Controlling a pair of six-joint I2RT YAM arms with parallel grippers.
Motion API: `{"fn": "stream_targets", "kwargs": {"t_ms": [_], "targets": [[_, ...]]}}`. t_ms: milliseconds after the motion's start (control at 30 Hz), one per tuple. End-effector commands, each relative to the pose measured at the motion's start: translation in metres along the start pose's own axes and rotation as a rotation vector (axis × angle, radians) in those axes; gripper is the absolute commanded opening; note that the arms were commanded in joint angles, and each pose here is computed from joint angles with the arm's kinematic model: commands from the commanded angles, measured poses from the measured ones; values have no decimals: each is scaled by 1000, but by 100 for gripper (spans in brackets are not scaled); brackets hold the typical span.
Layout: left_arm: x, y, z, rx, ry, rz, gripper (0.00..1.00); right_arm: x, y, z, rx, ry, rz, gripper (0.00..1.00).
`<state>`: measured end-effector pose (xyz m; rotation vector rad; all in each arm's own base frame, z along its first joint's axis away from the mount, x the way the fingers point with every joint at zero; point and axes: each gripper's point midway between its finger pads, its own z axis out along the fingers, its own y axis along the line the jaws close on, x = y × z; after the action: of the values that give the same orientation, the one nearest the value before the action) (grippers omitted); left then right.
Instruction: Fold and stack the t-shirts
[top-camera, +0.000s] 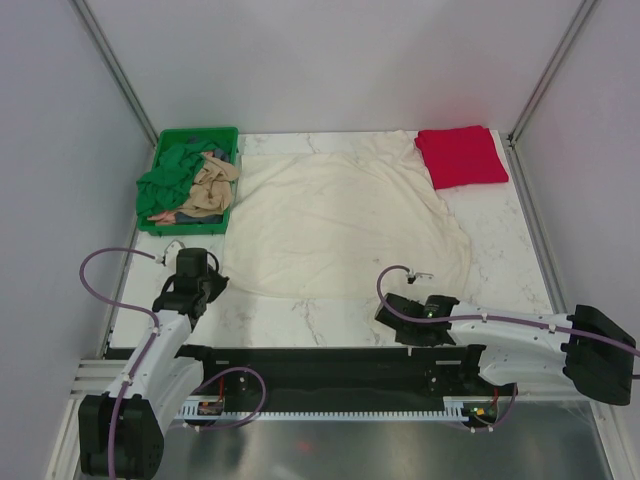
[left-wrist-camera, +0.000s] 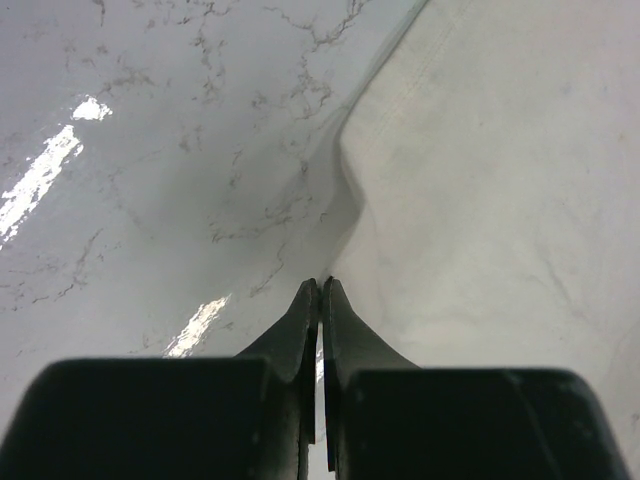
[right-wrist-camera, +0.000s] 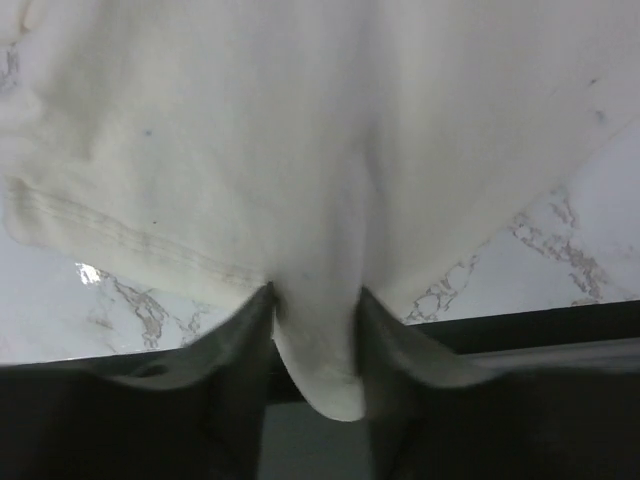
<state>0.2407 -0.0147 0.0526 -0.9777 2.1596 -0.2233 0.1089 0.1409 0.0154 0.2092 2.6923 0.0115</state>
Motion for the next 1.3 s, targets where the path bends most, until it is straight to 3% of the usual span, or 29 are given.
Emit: {"fn": "stream_targets", "kwargs": {"t_ms": [0, 67, 100, 433, 633, 767, 933, 967, 1067, 1100, 1267], "targets": [[-11, -1, 3, 0, -49, 22, 2, 1, 0, 1, 6, -24, 50, 32], [-11, -2, 3, 2, -45, 25, 2, 0, 1, -1, 0, -33, 46, 14], [-10, -2, 3, 0, -43, 27, 2, -2, -1, -3, 6, -45, 42, 0], [-4, -22, -27, 136, 3, 1, 2, -80, -11, -83, 0, -314, 142, 0], [-4, -31, -46, 172, 41, -8, 2, -97, -35, -105, 26, -391, 196, 0], [-15, -39, -58, 198, 5, -12, 2, -111, -37, -115, -3, -459, 220, 0], [-38, -47, -60, 135, -18, 33, 2, -152, -11, -139, -24, -608, 159, 0], [-42, -51, -60, 131, -15, 43, 2, -160, -8, -139, 17, -628, 69, 0], [-62, -65, -60, 102, -27, 71, 2, -190, 21, -133, -24, -631, 46, 0], [-65, -67, -58, 92, -24, 78, 2, -188, 31, -124, -65, -570, 19, 0], [-75, -78, -41, 47, -3, 88, 2, -232, 34, -99, -65, -535, 4, 0]]}}
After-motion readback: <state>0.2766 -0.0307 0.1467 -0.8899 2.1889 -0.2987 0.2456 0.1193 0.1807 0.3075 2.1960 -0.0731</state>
